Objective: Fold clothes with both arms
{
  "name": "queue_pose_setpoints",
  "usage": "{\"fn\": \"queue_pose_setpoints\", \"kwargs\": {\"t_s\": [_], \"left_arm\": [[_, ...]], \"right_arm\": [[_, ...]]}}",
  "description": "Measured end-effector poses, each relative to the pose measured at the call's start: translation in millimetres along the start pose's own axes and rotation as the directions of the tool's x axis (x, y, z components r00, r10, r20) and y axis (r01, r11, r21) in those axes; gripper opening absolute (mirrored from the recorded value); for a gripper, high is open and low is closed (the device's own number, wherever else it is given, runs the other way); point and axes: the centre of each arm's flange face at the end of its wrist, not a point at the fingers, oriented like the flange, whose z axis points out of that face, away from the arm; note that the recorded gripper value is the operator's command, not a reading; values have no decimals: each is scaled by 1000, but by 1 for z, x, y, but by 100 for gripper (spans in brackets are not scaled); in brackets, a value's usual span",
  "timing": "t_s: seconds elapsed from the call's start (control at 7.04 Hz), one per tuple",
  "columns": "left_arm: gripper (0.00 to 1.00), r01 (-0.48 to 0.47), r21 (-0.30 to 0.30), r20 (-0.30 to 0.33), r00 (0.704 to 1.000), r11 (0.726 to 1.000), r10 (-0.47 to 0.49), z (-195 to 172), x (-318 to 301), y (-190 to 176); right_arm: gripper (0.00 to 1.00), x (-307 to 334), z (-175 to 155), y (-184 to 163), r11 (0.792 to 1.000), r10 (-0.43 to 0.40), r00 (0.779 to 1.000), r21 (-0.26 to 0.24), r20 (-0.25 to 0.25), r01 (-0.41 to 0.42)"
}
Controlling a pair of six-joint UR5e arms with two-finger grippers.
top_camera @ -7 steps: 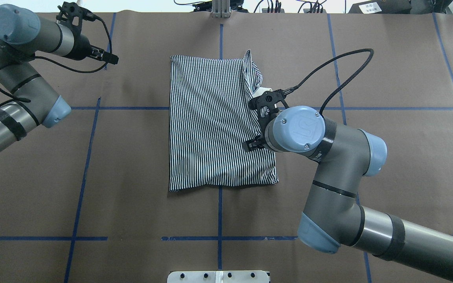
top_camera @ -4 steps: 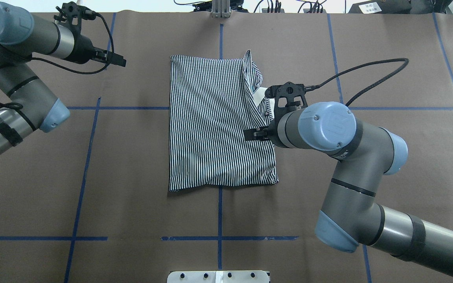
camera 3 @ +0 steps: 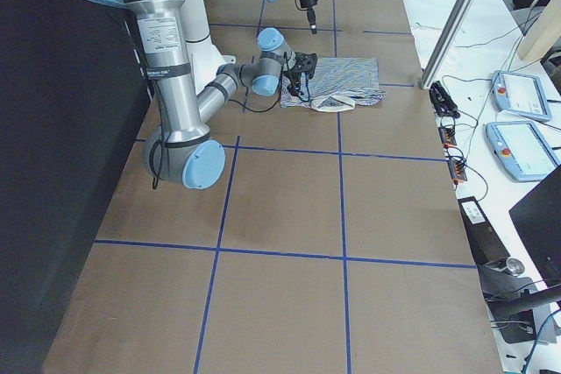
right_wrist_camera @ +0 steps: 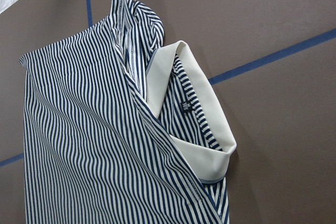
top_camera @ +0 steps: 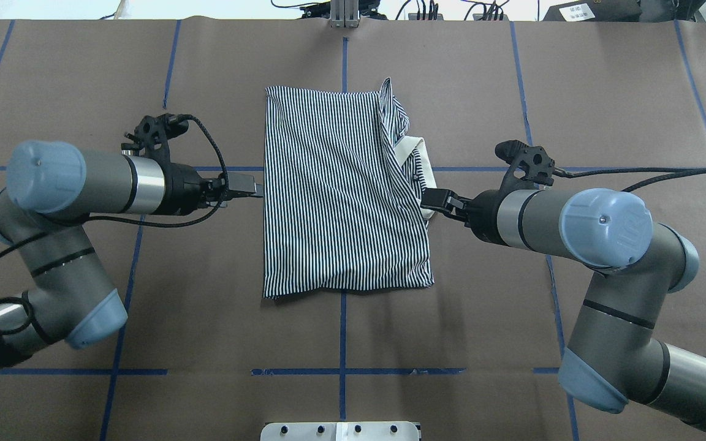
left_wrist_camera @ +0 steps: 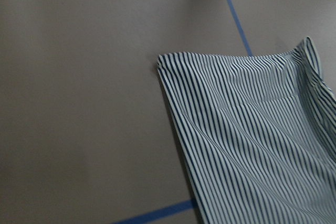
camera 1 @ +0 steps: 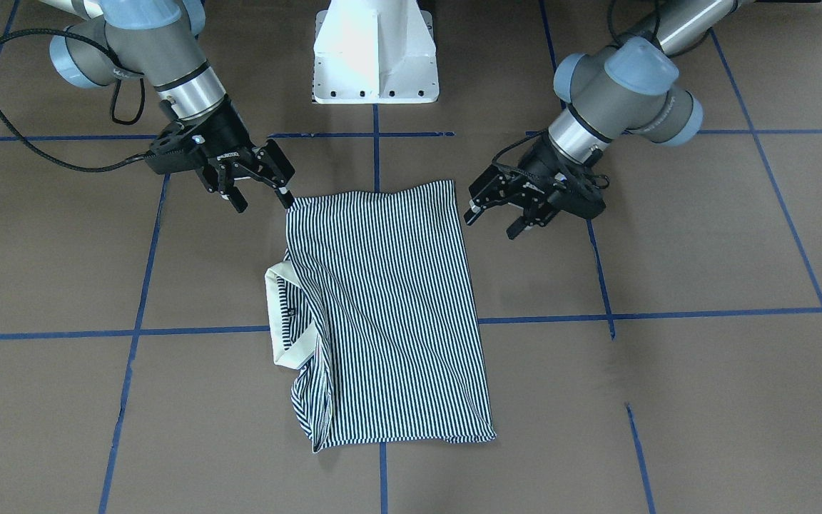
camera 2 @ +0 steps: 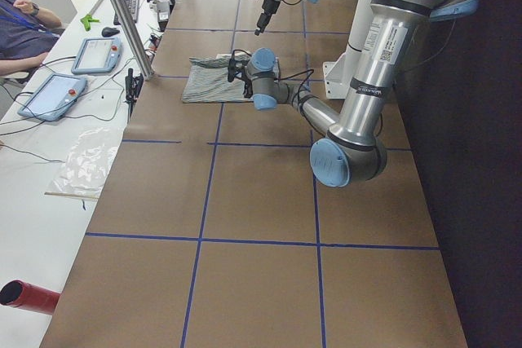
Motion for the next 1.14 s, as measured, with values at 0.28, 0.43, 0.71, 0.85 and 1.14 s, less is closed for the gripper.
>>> {"fn": "queue_pose_setpoints", "kwargs": {"t_s": [0.28,0.43,0.71,0.85,1.14], "left_arm": [[56,158,30,21,987,987,-159,25,2,78],[56,195,44,43,979,980,-197,34,0,98],[56,214,58,81,972,975,-219,42,-6,112],[56,215,58,91,971,975,-219,44,-8,115],[56,213,53,103,971,976,-218,48,-11,121]], "right_arm": [[100,7,-1,-2,1000,21,1000,15,6,-21],[100,8,-2,-2,1000,23,1000,20,6,-23],[100,8,-2,-3,999,24,1000,30,5,-24],[100,8,-2,-3,999,24,1000,31,6,-24],[100,9,-2,-3,999,28,1000,32,6,-28]]}}
